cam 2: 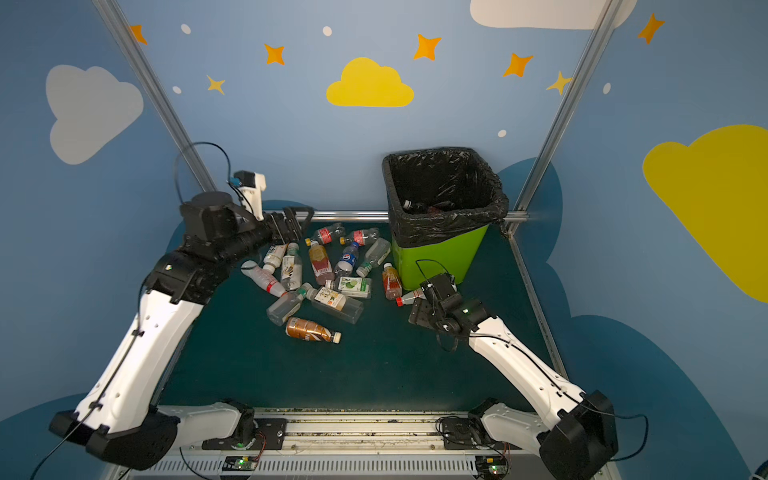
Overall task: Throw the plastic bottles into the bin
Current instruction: 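Lift the grape-juice bottle over the bin and open the left gripper, then grasp the large white red-cap bottle with right gripper while left arm returns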
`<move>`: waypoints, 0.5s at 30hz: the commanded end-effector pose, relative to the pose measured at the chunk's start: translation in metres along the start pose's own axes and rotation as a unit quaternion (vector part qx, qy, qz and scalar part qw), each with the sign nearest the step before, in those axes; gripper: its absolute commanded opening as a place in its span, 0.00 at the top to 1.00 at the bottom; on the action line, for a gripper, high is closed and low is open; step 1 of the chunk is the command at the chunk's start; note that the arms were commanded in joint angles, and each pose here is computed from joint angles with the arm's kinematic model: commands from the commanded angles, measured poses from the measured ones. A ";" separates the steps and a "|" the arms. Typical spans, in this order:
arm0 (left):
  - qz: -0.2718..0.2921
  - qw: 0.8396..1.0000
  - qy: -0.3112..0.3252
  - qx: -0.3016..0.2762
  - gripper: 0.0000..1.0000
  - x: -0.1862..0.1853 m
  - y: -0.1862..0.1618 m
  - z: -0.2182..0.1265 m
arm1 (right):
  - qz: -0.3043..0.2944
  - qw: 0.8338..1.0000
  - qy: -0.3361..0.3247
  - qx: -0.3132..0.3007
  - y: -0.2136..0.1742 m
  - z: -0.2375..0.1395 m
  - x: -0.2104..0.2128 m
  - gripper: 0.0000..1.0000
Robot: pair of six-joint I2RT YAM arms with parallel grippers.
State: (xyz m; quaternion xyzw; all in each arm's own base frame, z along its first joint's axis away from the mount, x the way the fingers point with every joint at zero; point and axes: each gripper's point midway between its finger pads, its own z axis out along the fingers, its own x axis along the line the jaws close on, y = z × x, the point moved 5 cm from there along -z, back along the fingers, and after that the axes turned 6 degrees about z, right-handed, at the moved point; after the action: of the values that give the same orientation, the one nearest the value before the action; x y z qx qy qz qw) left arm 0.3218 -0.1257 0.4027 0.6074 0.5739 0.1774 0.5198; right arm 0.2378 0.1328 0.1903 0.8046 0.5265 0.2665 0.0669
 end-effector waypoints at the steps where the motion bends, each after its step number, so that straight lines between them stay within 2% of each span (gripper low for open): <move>1: -0.042 0.996 0.018 0.083 0.00 0.023 -0.057 0.005 | 0.084 0.996 0.033 -0.025 0.020 0.016 0.006 0.12; 4: -0.056 0.990 0.031 0.125 0.00 0.037 -0.095 0.006 | 0.120 0.991 0.043 -0.029 0.034 0.032 0.003 0.12; 8: -0.075 0.983 0.040 0.162 0.00 0.050 -0.126 0.007 | 0.162 0.985 0.052 -0.015 0.050 0.057 -0.001 0.12; 15: -0.082 0.982 0.043 0.166 0.00 0.057 -0.132 -0.001 | 0.185 0.982 0.028 -0.009 0.068 0.094 -0.005 0.12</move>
State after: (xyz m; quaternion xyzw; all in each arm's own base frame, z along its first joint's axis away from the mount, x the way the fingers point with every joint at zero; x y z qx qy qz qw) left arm 0.2712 -0.1042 0.2697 0.6296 0.6646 0.0657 0.3971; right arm 0.3209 0.1103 0.1258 0.8828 0.3843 0.2695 0.0166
